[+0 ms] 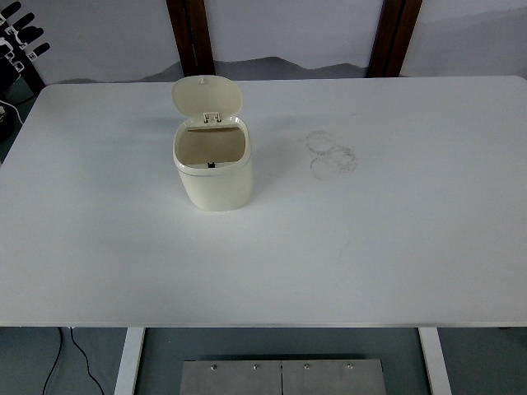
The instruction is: Close trash bin
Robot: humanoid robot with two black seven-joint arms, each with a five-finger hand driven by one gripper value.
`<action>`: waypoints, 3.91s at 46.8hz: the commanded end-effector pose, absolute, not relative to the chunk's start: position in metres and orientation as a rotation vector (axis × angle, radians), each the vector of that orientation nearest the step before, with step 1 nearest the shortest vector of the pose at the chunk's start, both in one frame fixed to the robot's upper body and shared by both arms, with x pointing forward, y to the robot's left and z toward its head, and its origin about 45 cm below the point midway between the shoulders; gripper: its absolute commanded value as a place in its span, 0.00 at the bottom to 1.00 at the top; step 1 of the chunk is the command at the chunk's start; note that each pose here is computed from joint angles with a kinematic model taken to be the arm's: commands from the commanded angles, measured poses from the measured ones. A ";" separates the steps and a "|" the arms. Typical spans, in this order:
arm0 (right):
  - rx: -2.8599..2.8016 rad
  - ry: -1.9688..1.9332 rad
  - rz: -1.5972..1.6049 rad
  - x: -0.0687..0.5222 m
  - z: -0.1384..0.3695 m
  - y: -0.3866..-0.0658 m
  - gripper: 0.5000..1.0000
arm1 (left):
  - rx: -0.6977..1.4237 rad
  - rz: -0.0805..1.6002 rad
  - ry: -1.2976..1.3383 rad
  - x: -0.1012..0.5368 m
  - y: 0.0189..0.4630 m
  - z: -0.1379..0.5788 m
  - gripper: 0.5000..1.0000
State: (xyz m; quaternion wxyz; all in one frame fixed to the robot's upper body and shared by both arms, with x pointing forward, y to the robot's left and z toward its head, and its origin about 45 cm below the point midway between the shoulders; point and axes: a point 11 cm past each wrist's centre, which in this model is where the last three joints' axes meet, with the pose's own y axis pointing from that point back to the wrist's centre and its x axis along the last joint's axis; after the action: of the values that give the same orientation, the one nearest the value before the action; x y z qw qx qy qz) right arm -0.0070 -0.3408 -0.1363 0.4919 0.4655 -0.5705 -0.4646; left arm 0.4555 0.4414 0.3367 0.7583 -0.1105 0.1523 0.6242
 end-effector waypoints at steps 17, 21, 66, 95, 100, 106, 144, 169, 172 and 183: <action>1.129 -1.386 -1.128 -0.007 -0.136 -0.341 0.99 | -0.236 1.380 0.310 0.462 0.439 0.351 1.00; 1.129 -1.383 -1.128 -0.007 -0.136 -0.341 0.99 | -0.238 1.377 0.306 0.463 0.438 0.354 1.00; 1.125 -1.380 -1.134 -0.009 -0.136 -0.341 0.99 | 0.218 1.102 0.062 0.509 0.289 0.382 1.00; 1.122 -1.381 -1.134 -0.009 -0.136 -0.341 0.99 | 0.326 0.903 -0.050 0.508 0.197 0.367 1.00; 1.122 -1.381 -1.134 -0.009 -0.136 -0.341 0.99 | 0.350 0.893 -0.060 0.507 0.196 0.364 1.00; 1.124 -1.379 -1.135 -0.009 -0.136 -0.341 0.99 | 0.347 0.883 -0.072 0.506 0.192 0.370 1.00; 1.124 -1.380 -1.132 -0.008 -0.136 -0.341 0.99 | 0.545 0.850 -0.011 0.489 0.202 0.371 1.00; 1.124 -1.380 -1.132 -0.008 -0.136 -0.341 0.99 | 0.618 0.818 -0.018 0.478 0.194 0.390 1.00; 1.124 -1.380 -1.132 -0.008 -0.136 -0.341 0.99 | 0.630 0.822 -0.023 0.478 0.199 0.391 1.00; 1.124 -1.380 -1.132 -0.008 -0.136 -0.341 0.99 | 0.656 0.826 -0.034 0.477 0.205 0.392 1.00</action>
State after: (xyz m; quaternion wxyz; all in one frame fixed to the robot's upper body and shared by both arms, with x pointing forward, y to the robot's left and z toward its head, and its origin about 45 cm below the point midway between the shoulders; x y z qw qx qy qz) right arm -0.0078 -0.3408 -0.1364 0.4934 0.4634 -0.5691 -0.4669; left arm 0.4777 0.2061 0.3924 0.8633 0.3134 -0.0167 0.3953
